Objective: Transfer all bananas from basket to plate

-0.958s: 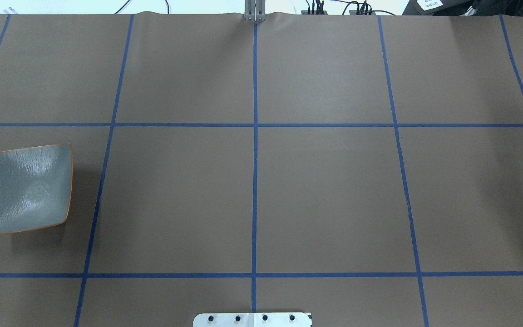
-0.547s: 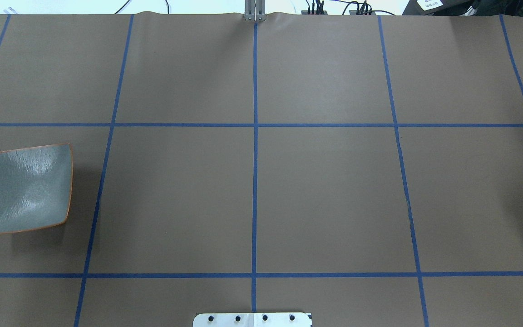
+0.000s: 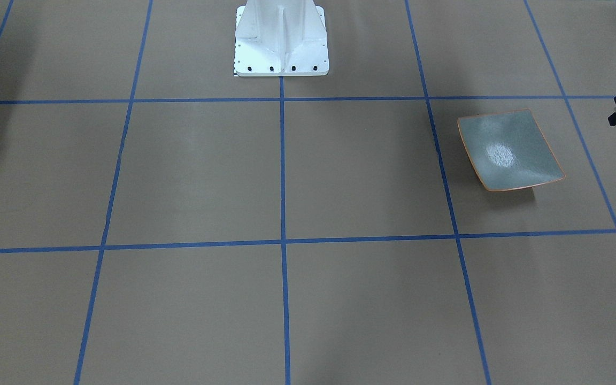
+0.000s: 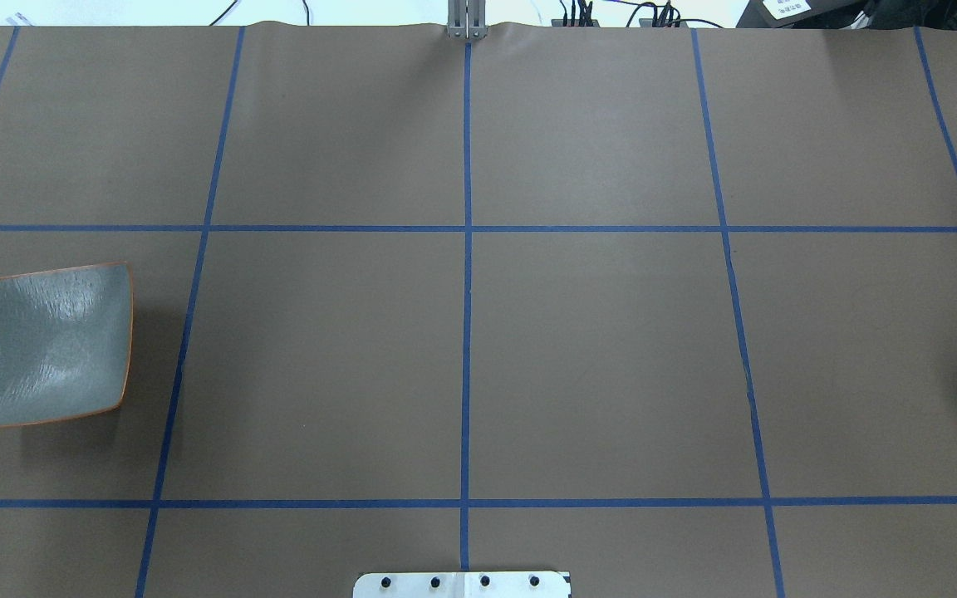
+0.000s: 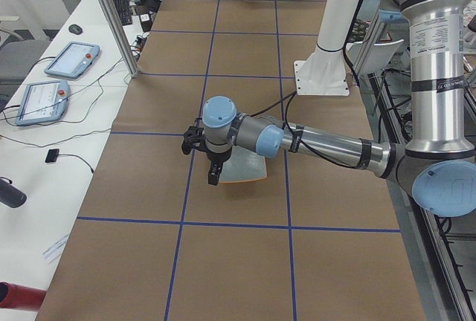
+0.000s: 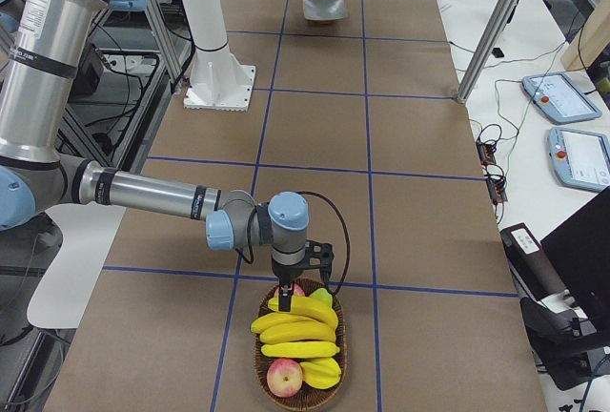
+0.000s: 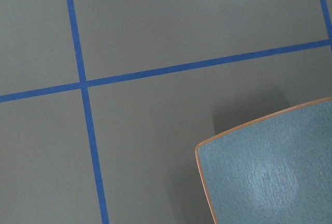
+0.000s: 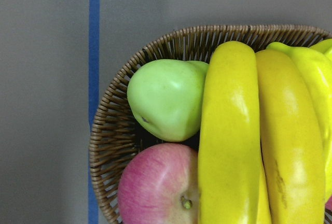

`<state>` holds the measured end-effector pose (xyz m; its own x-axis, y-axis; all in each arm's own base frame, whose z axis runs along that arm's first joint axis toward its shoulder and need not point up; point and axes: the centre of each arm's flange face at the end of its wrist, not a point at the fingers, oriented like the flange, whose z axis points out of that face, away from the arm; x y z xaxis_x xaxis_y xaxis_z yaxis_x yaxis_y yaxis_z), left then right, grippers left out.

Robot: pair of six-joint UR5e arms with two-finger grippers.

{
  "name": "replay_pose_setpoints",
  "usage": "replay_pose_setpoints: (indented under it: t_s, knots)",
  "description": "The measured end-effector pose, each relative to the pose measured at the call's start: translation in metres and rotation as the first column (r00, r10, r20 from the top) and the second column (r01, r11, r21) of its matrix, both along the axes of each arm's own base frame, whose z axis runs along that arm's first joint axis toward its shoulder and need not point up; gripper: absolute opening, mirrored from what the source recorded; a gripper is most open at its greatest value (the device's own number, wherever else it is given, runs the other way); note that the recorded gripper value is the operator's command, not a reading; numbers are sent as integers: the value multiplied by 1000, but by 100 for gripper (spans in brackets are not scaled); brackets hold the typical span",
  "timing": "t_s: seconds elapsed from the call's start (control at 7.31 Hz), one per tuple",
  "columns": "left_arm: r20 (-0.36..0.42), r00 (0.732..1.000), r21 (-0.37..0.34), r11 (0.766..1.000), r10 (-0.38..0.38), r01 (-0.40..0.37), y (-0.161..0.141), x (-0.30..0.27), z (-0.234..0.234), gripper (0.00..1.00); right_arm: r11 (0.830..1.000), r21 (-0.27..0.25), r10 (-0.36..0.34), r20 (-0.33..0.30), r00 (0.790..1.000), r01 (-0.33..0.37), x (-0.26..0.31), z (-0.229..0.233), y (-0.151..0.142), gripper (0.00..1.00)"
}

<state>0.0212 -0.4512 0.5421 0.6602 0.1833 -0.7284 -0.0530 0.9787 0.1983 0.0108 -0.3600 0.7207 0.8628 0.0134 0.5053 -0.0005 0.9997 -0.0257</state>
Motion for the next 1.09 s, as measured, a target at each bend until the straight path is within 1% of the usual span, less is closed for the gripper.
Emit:
replay_pose_setpoints:
  t_s: [0.14,0.27,0.41,0.55,0.68,0.82,0.96,1.09]
  knots:
    - [0,1000,0,1000,0,0,0,0,0,100,1000,-5,1,-6,1000,-1,0,4,0,95]
    - [0,1000,0,1000,0,0,0,0,0,100,1000,-9,1,-10,1000,-1,1,6,0,85]
    - [0,1000,1,1000,0,0,0,0,-1,100,1000,-12,2,-13,1000,-2,1,8,1,77]
    - [-1,1000,2,1000,-1,1,0,0,-1,100,1000,-17,2,-15,1000,-2,2,11,1,67]
    - [-1,1000,2,1000,-1,1,0,0,-2,100,1000,-21,1,-19,1000,-1,2,14,2,43]
    - [-1,1000,3,1000,-1,1,0,0,-2,100,1000,-24,1,-22,1000,-2,2,16,2,7]
    - [-2,1000,3,1000,-1,1,0,0,-2,100,1000,-22,4,-24,1000,-4,4,16,2,0]
    - [-1,1000,4,1000,-1,1,0,0,-2,100,1000,-14,10,-23,1000,-10,8,14,0,0]
